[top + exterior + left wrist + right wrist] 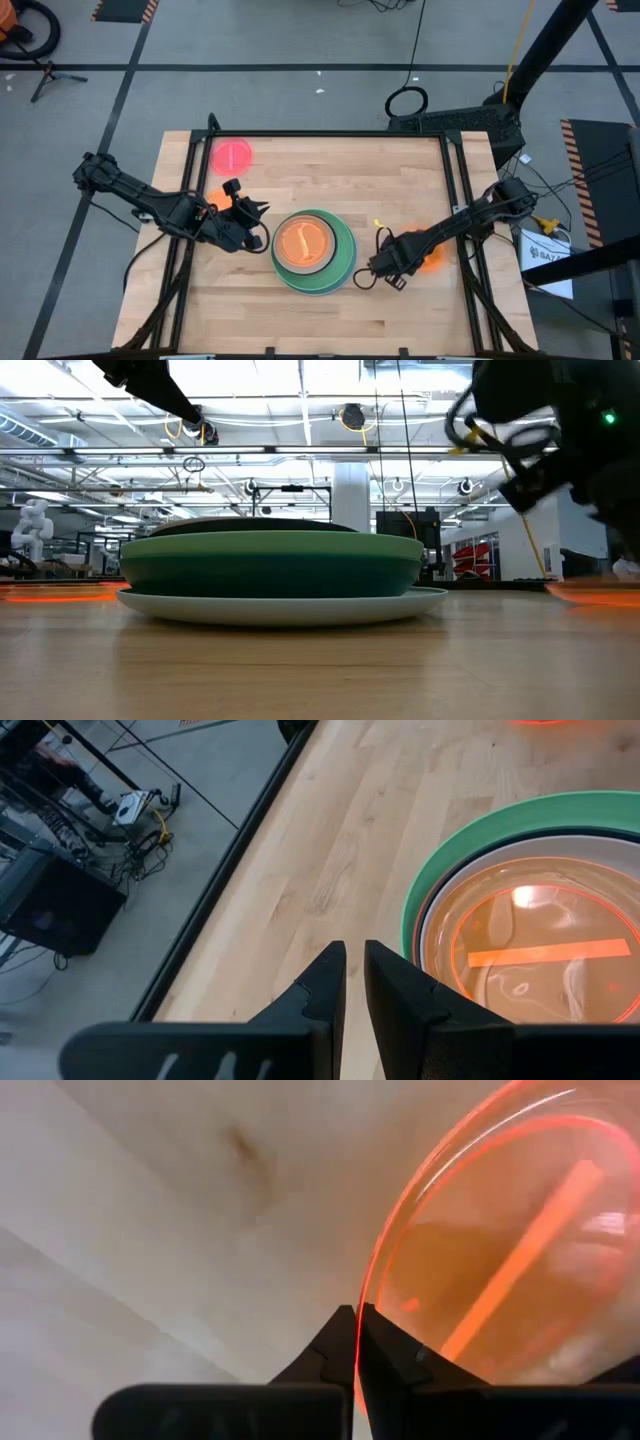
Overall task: Stack plastic plates
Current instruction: Stack the right orange plate on the orange plate
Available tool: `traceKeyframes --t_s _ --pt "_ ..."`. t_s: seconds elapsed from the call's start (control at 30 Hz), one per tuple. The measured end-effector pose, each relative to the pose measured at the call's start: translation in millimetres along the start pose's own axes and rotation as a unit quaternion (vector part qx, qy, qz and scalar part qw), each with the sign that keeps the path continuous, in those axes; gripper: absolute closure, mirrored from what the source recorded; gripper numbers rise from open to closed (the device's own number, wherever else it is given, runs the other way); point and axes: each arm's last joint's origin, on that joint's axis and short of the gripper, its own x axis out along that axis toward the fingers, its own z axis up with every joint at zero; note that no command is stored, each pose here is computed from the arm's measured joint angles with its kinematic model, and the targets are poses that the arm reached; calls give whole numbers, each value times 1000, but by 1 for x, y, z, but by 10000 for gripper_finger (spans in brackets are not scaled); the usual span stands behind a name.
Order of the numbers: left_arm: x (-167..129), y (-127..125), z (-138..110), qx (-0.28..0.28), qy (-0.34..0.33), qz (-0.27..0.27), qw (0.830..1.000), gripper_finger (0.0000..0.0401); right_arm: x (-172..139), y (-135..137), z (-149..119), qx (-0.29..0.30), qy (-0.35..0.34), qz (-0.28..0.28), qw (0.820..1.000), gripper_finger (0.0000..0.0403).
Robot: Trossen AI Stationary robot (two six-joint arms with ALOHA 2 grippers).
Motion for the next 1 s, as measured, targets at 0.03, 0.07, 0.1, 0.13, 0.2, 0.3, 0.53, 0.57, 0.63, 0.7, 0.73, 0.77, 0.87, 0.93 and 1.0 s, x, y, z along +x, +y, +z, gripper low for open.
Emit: traceKeyframes --t_s 0.03,0.07,0.1,0.13,0.2,0.3,0.53,0.57,0.63,0.7,0.73,0.77,0.87,0.93,1.0 --pt "0 0 0 0 0 0 1000 352 -6 1 1 -10 -13 -7 1000 401" --pt "0 0 0 0 0 0 1000 352 -13 2 2 -23 -28 -13 999 401" --pt "0 0 0 0 0 0 1000 352 -20 4 4 -38 -44 -19 998 401" --pt "0 0 0 0 0 0 1000 352 -27 5 5 -53 -62 -24 996 401" --pt "0 0 0 1 0 0 1000 352 -42 7 8 -83 -101 -41 991 402" --pt "0 0 0 2 0 0 1000 352 -66 10 11 -137 -167 -76 973 402" --pt "0 0 0 2 0 0 1000 352 -108 23 19 -297 -282 -106 906 402" --pt "0 0 0 2 0 0 1000 352 -111 26 21 -329 -295 -102 891 402" --pt "0 0 0 2 0 0 1000 352 -115 34 25 -382 -326 -92 860 402" --pt "0 0 0 1 0 0 1000 352 -119 41 29 -424 -355 -84 829 402" --pt "0 0 0 1 0 0 1000 352 -121 44 31 -442 -367 -75 815 402" --pt "0 0 0 1 0 0 1000 352 -123 47 32 -456 -378 -70 803 402" --pt "0 0 0 0 -1 0 1000 352 -130 53 39 -476 -417 -52 773 402" --pt "0 0 0 0 -1 0 1000 352 -133 54 43 -485 -435 -51 757 402" --pt "0 0 0 0 -1 0 1000 352 -135 57 47 -496 -445 -42 744 403"
